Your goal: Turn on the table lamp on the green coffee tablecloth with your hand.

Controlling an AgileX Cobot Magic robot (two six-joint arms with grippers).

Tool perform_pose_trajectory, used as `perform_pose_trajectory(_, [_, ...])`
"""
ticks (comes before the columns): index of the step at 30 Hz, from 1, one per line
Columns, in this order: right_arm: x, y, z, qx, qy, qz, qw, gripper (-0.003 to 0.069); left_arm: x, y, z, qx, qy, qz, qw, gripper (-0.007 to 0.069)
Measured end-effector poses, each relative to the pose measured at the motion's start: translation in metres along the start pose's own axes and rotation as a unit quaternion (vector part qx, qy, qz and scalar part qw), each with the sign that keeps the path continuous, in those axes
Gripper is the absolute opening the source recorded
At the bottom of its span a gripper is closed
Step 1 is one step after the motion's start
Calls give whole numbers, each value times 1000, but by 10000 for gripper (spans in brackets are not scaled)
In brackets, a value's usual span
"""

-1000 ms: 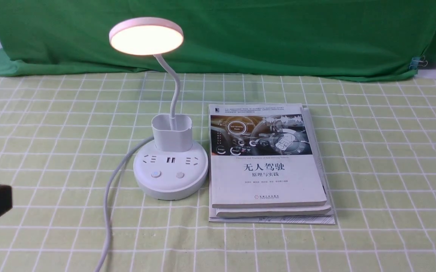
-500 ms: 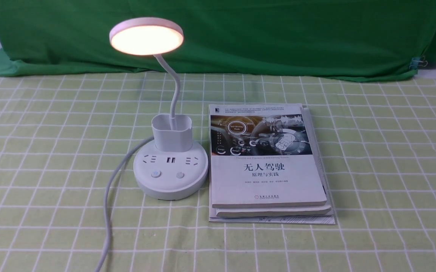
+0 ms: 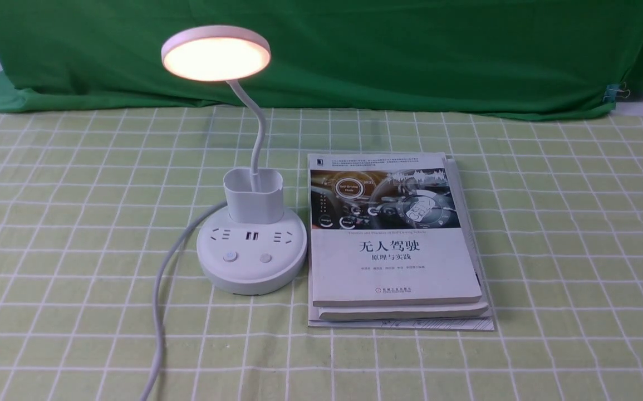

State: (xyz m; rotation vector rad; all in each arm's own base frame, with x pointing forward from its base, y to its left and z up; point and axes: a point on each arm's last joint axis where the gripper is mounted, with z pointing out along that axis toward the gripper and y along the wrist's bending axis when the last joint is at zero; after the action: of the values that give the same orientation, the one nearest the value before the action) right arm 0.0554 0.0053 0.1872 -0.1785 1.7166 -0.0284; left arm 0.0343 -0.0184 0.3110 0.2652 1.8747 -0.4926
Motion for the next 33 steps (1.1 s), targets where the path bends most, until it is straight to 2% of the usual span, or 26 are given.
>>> perform_pose_trajectory(5, [0, 0, 0, 0, 0, 0, 1000, 245, 8, 2, 11, 5, -23, 37, 999, 19])
perform_pose_trajectory(7, [0, 0, 0, 0, 0, 0, 1000, 245, 11, 3, 15, 3, -72, 100, 992, 19])
perform_pose_trajectory(9, [0, 0, 0, 0, 0, 0, 1000, 245, 15, 5, 17, -13, -123, 172, 977, 19])
perform_pose_trajectory(11, [0, 0, 0, 0, 0, 0, 1000, 245, 16, 7, 17, -38, -164, 204, 964, 19])
perform_pose_trajectory(12, [0, 0, 0, 0, 0, 0, 1000, 245, 21, 11, 18, -72, -190, 222, 954, 19])
perform_pose_trajectory(15, [0, 0, 0, 0, 0, 0, 1000, 245, 40, 23, 23, -143, -187, 205, 950, 19])
perform_pose_trajectory(18, [0, 0, 0, 0, 0, 0, 1000, 245, 65, 33, 29, -186, -141, 162, 959, 19])
perform_pose_trajectory(20, [0, 0, 0, 0, 0, 0, 1000, 245, 87, 42, 37, -213, -85, 110, 967, 19])
perform_pose_trajectory(25, [0, 0, 0, 0, 0, 0, 1000, 245, 112, 51, 45, -234, -42, 77, 968, 19])
perform_pose_trajectory(33, [0, 0, 0, 0, 0, 0, 1000, 245, 104, 50, 44, -235, -92, 87, 964, 20])
